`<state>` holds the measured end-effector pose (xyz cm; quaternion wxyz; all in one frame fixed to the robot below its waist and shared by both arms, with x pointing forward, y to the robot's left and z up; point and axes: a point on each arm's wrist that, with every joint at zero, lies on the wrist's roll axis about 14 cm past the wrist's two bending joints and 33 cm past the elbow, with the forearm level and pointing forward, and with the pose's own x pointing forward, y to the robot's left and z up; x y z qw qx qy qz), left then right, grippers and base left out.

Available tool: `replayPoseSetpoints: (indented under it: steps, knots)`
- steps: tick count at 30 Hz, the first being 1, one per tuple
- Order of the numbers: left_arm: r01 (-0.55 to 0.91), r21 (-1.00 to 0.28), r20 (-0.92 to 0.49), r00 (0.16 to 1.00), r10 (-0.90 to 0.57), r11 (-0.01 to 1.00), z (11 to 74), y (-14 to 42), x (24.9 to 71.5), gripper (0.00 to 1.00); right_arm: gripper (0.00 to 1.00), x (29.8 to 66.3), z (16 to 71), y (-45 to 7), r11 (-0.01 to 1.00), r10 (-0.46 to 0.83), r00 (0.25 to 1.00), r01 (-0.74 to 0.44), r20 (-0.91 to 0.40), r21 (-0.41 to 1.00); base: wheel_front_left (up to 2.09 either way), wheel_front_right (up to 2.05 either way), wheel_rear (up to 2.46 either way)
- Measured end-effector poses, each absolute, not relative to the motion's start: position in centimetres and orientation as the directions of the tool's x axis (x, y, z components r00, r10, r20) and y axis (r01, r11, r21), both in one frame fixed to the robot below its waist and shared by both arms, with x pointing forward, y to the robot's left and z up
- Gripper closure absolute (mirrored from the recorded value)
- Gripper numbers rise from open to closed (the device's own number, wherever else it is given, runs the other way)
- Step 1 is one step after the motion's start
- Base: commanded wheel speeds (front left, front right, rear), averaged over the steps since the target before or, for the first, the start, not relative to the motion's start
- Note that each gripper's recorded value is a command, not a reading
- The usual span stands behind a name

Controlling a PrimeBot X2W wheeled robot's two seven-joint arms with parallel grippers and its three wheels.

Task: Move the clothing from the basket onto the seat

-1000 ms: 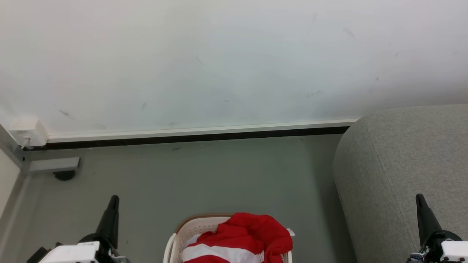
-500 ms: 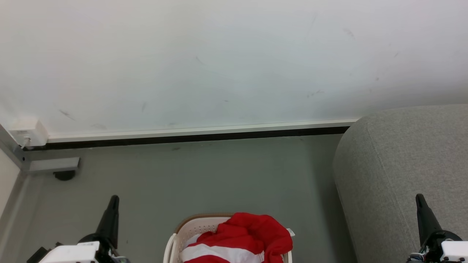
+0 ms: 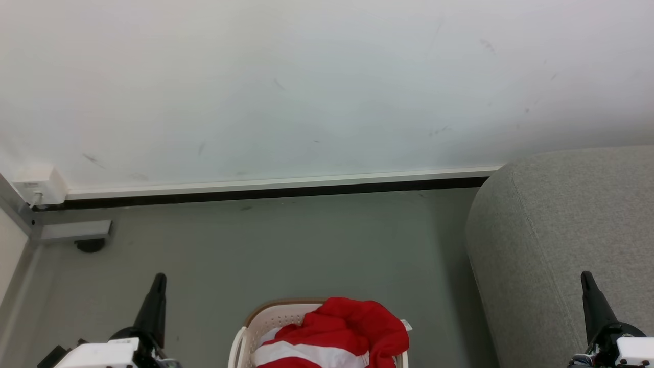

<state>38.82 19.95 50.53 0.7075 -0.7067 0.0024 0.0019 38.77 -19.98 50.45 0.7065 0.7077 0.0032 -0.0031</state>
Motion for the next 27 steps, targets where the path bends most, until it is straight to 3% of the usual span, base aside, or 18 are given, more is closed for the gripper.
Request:
replayPoseSetpoints:
  steps: [14, 15, 21, 27]
  knots:
    - [-0.008, -1.000, -0.008, 1.000, -0.001, 0.001, 50.4, 19.9, 38.8, 1.00, 1.00, 38.7, 50.4, -20.0, -0.002, 0.000, 1.000, 0.011, -0.011, 1.000, 0.00, 0.00, 0.00]
    - [-0.019, -1.000, -0.019, 1.000, 0.000, -0.002, 50.1, 19.9, 38.7, 0.00, 0.00, 38.6, 50.0, -19.9, -0.004, 0.001, 1.000, 0.022, -0.022, 1.000, 0.00, 0.00, 0.00]
    - [-0.079, -0.997, -0.079, 0.997, 0.000, -0.008, 48.1, 19.4, 37.7, 0.00, 0.00, 37.7, 48.1, -19.6, -0.013, -0.006, 0.997, 0.078, -0.078, 0.997, 0.00, 0.00, 0.00]
    - [-0.083, -0.996, -0.083, 0.996, 0.012, 0.030, 48.0, 19.3, 37.7, 0.00, 0.00, 37.8, 48.3, -19.5, 0.055, -0.017, 0.997, 0.076, -0.075, 0.996, 0.00, 0.00, 0.00]
